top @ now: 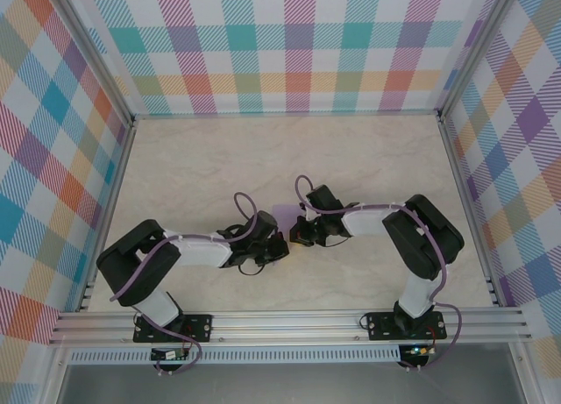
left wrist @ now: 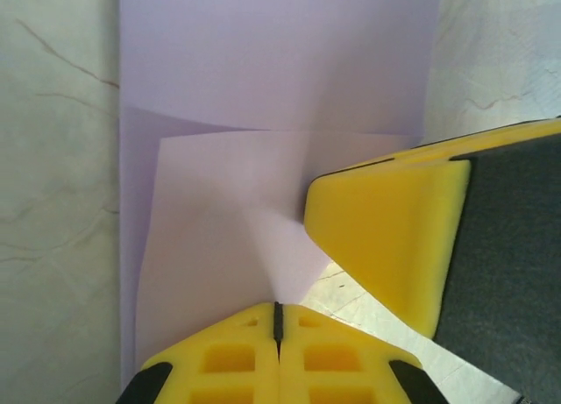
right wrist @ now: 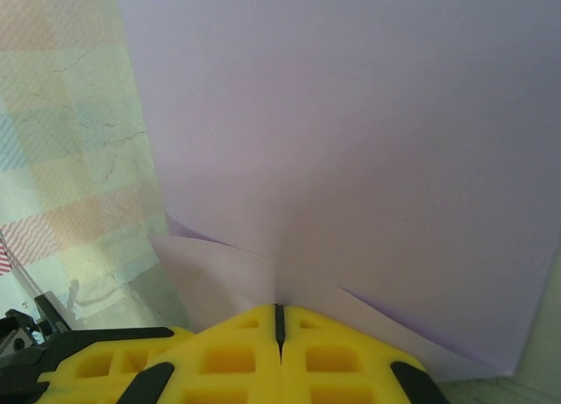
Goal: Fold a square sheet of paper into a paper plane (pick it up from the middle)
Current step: Third fold the triangle at the center of the table.
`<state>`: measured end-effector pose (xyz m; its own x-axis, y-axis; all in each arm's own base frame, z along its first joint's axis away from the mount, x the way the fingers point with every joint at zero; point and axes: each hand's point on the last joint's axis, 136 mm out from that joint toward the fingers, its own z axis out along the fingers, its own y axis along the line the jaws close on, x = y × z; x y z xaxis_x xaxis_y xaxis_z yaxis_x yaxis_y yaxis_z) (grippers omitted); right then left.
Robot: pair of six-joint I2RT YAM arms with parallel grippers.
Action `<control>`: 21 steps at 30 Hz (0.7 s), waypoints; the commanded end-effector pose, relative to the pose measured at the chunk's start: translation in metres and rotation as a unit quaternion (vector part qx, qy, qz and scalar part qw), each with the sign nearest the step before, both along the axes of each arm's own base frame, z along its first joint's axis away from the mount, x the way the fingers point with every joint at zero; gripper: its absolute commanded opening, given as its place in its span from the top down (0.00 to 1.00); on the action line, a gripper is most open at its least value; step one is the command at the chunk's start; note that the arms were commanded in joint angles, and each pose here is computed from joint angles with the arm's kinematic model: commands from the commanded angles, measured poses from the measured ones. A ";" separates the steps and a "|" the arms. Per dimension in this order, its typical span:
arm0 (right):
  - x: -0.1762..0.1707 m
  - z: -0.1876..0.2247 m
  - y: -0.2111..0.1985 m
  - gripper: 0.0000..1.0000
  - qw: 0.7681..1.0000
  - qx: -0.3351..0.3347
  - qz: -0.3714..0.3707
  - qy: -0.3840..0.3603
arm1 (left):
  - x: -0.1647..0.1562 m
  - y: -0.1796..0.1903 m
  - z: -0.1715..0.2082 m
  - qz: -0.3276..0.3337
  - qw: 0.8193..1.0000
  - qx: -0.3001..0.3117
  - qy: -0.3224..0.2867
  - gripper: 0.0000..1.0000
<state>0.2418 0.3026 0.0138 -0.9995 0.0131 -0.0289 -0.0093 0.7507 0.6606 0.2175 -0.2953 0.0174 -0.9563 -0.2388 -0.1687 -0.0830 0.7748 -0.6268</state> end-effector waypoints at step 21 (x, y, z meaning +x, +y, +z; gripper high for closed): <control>-0.009 -0.043 -0.042 1.00 0.990 -0.116 -0.047 0.060 | -0.068 0.065 -0.024 -0.051 0.996 0.055 0.051 1.00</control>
<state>0.2423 0.3041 0.0132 -0.9995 0.0269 0.0158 0.0307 0.7581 0.6514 0.1822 -0.2544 0.0175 -0.9593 -0.2120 -0.1864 -0.0491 0.7755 -0.6294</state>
